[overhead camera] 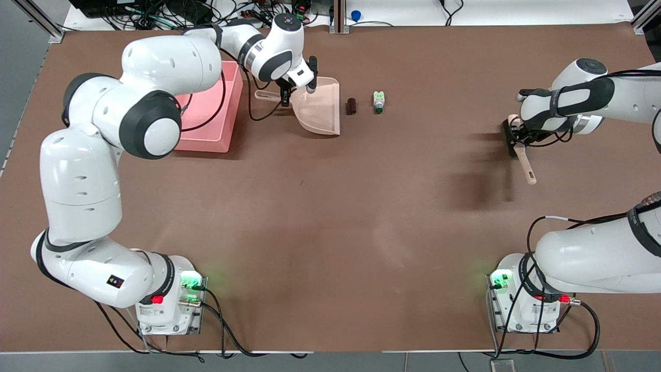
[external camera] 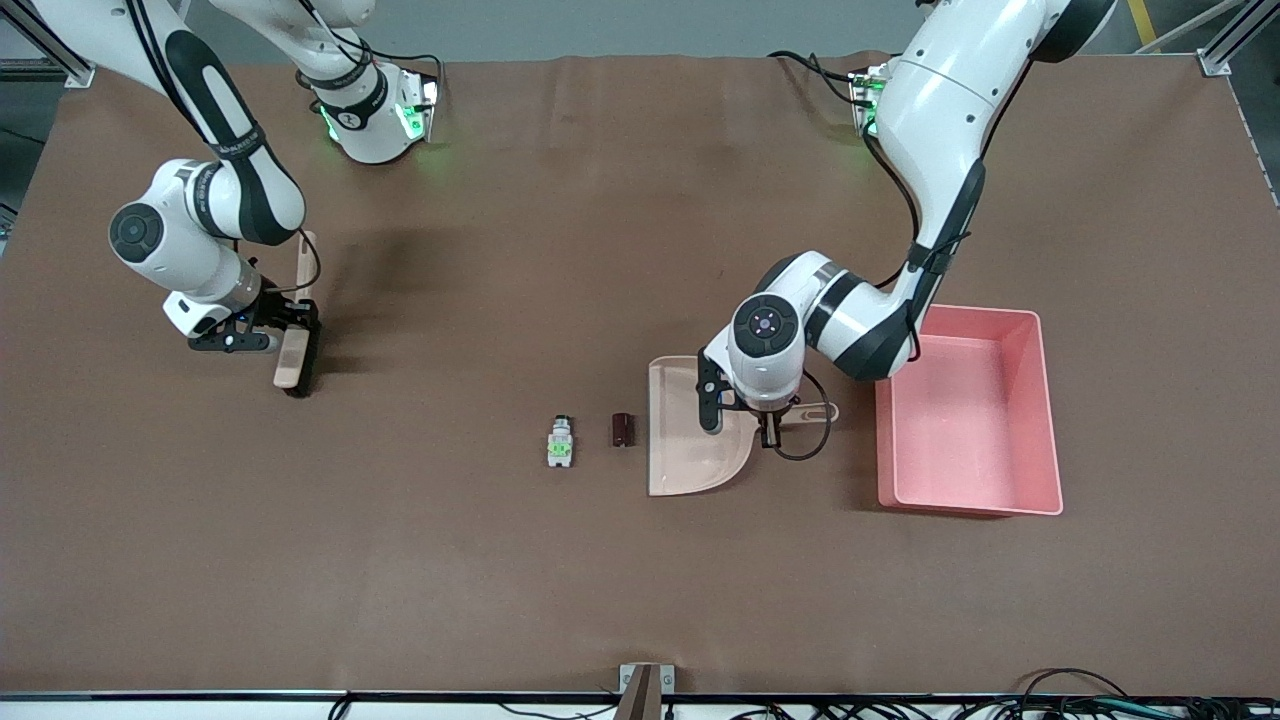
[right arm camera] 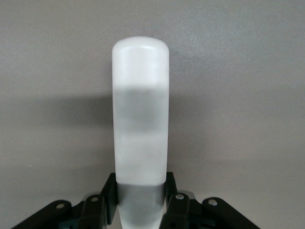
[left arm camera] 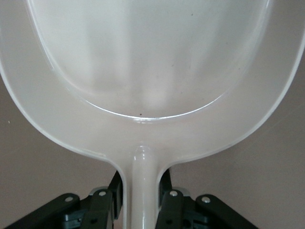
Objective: Clean e-waste and dump in bin
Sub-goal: 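Lift the white brush with the right gripper toward the components, then lower the brush behind the green component and capacitor with the right gripper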
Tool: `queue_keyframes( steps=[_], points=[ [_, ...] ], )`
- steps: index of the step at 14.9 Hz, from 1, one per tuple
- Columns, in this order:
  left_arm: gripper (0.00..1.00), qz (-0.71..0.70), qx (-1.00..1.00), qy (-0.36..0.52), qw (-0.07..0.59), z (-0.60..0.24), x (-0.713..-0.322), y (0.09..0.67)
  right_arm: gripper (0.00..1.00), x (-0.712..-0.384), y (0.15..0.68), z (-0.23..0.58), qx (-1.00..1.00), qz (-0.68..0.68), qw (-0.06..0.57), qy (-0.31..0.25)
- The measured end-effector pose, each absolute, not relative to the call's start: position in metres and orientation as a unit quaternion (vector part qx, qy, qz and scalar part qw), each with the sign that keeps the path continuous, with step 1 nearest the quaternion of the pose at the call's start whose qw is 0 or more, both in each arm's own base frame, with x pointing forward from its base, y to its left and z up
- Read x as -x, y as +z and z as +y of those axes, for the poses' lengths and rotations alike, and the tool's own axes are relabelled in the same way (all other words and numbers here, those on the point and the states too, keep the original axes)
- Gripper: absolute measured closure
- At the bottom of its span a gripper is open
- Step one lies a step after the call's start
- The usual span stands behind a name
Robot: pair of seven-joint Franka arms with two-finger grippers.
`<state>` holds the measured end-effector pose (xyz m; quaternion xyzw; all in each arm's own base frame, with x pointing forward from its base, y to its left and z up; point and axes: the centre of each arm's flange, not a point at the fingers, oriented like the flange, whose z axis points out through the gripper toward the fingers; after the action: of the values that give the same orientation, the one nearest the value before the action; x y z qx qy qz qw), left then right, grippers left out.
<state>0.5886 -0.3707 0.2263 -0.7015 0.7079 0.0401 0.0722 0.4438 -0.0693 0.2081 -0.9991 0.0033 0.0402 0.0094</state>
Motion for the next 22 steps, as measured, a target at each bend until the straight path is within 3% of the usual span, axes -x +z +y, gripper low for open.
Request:
queue_keyframes(
  steps=[4,13,22],
  points=[
    [0.67,0.708,0.702,0.040,0.072,-0.371,-0.589,0.226,0.57,-0.454,0.214,-0.055,0.999,0.003,0.014,0.036],
    [0.67,0.709,0.699,0.056,0.076,-0.380,-0.587,0.238,0.57,-0.504,0.264,0.087,0.999,0.009,0.036,0.029],
    [0.67,0.707,0.701,0.064,0.075,-0.386,-0.581,0.228,0.57,-0.493,0.246,0.149,0.998,0.029,0.032,0.042]
  ],
)
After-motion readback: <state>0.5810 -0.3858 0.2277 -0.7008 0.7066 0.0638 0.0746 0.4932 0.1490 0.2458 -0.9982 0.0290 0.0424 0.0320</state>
